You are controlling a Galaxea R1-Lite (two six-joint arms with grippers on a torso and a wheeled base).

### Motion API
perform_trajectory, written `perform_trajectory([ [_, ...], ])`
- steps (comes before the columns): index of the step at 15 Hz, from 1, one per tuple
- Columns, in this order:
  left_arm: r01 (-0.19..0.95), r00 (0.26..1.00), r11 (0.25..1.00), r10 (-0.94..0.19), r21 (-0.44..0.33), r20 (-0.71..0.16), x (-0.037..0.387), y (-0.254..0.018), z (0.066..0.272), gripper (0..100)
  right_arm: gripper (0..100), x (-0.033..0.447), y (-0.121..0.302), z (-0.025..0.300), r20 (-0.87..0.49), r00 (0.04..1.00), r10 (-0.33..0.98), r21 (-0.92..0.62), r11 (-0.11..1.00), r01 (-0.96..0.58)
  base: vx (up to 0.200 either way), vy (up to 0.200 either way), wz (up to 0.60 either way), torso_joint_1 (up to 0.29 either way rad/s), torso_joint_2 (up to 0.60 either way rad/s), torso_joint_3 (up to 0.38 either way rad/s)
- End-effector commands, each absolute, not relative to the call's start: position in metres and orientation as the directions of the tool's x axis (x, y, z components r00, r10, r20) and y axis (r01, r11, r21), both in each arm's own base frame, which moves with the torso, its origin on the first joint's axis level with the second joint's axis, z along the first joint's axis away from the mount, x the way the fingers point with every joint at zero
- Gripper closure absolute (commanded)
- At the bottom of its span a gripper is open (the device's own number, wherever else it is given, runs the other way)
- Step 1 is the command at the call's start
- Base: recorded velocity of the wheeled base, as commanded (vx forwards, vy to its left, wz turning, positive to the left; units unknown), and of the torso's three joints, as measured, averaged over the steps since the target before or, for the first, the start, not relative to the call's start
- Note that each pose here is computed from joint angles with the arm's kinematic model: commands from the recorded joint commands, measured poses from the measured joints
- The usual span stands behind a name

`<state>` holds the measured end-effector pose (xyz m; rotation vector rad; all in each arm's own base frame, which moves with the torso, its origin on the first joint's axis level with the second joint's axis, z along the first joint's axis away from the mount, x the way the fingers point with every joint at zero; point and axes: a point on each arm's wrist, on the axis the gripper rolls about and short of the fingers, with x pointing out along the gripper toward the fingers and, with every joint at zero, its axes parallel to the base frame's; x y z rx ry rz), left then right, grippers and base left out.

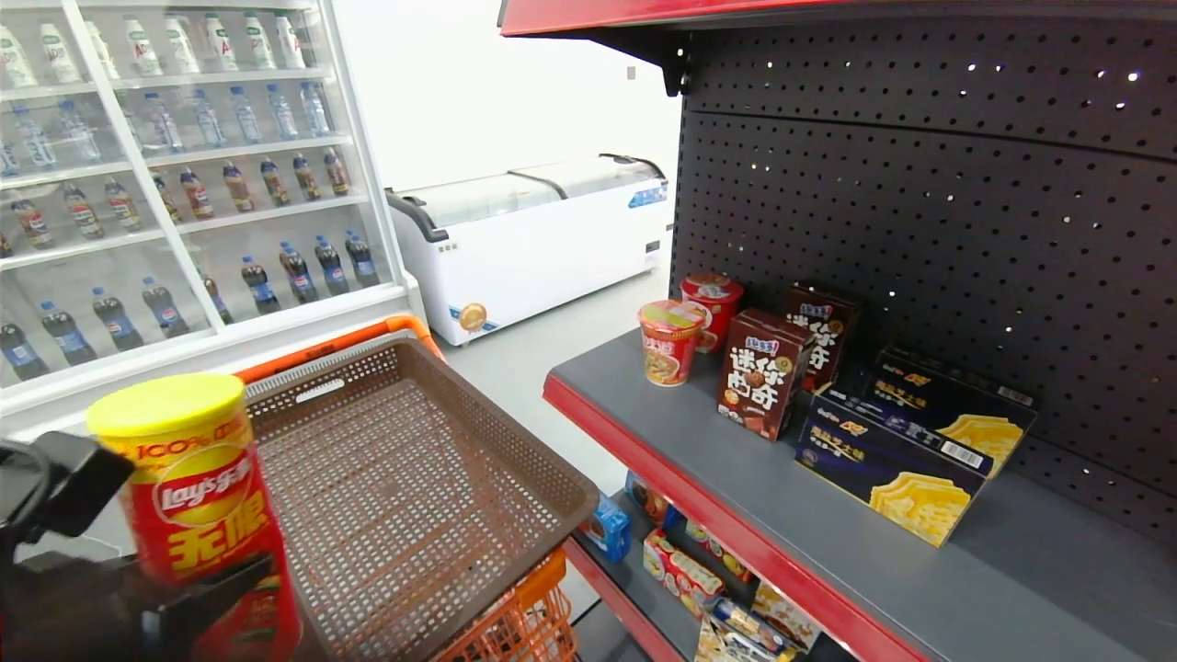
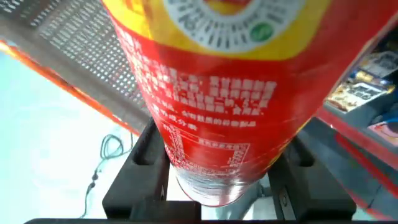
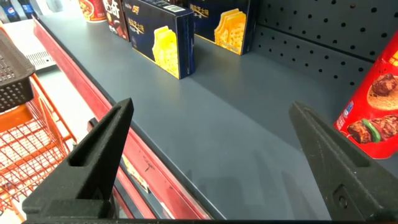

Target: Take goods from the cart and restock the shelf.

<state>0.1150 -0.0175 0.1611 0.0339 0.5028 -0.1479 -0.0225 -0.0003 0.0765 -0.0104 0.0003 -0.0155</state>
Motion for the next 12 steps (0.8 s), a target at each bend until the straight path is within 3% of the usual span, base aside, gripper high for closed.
perform_trajectory([
  [1, 0.143, 0.934, 0.990, -0.137, -0.004, -0.330, 0.051, -0.008, 0.151, 100, 0, -0.022, 0.000, 0.077, 0.000, 1.000, -0.015, -0.011, 1.000, 0.015, 0.000, 0.000, 0.00, 0.000, 0.00, 0.000],
  [2, 0.143, 0.934, 0.990, -0.137, -0.004, -0.330, 0.051, -0.008, 0.151, 100, 0, -0.022, 0.000, 0.077, 0.000, 1.000, -0.015, -0.011, 1.000, 0.015, 0.000, 0.000, 0.00, 0.000, 0.00, 0.000],
  [4, 0.141, 0.970, 0.990, -0.138, 0.001, -0.200, 0.025, -0.004, 0.148, 100, 0, -0.022, 0.000, 0.077, 0.000, 1.000, -0.015, -0.011, 1.000, 0.015, 0.000, 0.000, 0.00, 0.000, 0.00, 0.000],
  [6, 0.156, 0.979, 0.988, -0.154, 0.000, -0.132, 0.013, -0.002, 0.148, 100, 0, -0.022, 0.000, 0.077, 0.000, 1.000, -0.015, -0.011, 1.000, 0.015, 0.000, 0.000, 0.00, 0.000, 0.00, 0.000],
  [11, 0.147, 0.984, 0.989, -0.143, 0.030, -0.103, 0.004, 0.000, 0.146, 100, 0, -0.022, 0.000, 0.077, 0.002, 1.000, -0.006, -0.017, 1.000, 0.006, 0.000, 0.000, 0.00, 0.000, 0.00, 0.000],
  [12, 0.145, 0.984, 0.989, -0.141, 0.030, -0.106, 0.005, -0.001, 0.145, 100, 0, -0.022, 0.000, 0.077, 0.000, 1.000, -0.006, -0.012, 1.000, 0.006, 0.000, 0.000, -0.60, -0.002, 0.01, 0.007],
])
